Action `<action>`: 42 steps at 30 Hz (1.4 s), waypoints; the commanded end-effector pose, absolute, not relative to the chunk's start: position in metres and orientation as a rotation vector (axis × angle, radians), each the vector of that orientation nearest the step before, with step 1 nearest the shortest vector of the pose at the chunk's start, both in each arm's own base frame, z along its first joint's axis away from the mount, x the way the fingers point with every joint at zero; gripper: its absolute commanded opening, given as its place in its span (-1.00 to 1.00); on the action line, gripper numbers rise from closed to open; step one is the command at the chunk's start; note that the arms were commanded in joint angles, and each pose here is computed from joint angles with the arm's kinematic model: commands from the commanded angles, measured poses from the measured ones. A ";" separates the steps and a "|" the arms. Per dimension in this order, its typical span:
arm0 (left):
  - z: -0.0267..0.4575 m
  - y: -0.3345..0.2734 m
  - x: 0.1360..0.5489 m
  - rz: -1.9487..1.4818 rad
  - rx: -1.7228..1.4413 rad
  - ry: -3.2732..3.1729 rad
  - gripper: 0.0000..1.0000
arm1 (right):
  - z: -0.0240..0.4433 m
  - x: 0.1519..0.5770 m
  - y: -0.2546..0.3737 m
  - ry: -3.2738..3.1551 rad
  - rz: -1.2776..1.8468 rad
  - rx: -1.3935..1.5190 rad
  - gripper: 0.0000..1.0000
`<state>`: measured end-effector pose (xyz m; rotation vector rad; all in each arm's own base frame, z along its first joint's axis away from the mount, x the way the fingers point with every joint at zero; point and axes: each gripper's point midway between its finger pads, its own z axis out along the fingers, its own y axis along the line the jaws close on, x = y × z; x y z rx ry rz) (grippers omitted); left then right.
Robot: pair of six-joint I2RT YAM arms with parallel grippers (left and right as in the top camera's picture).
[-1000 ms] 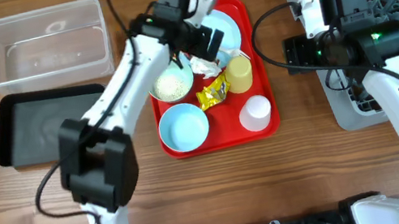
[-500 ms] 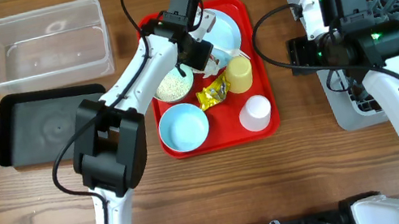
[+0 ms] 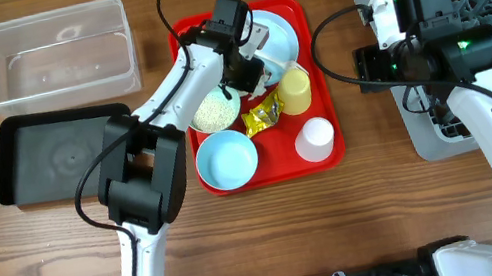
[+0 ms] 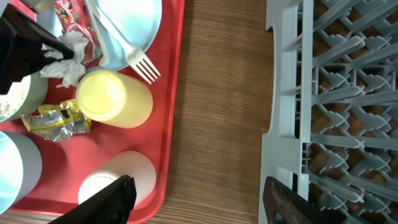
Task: Sort waste into correct bins and load items into the dishwasher rack
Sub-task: 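Carry the tissues with the left gripper into the clear bin and release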
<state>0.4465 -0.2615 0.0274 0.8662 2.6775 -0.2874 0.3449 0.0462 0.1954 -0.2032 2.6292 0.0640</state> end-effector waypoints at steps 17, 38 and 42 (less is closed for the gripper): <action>0.184 -0.181 0.504 -0.324 0.328 2.436 -0.92 | 0.202 0.349 0.043 2.611 0.048 -0.188 0.36; 0.196 0.033 0.538 -0.133 -0.195 2.388 1.00 | 0.207 0.356 0.046 2.578 0.067 -0.181 0.38; 0.196 -0.027 0.535 -0.289 -0.036 2.407 0.96 | 0.206 0.356 0.046 2.576 0.068 -0.180 0.38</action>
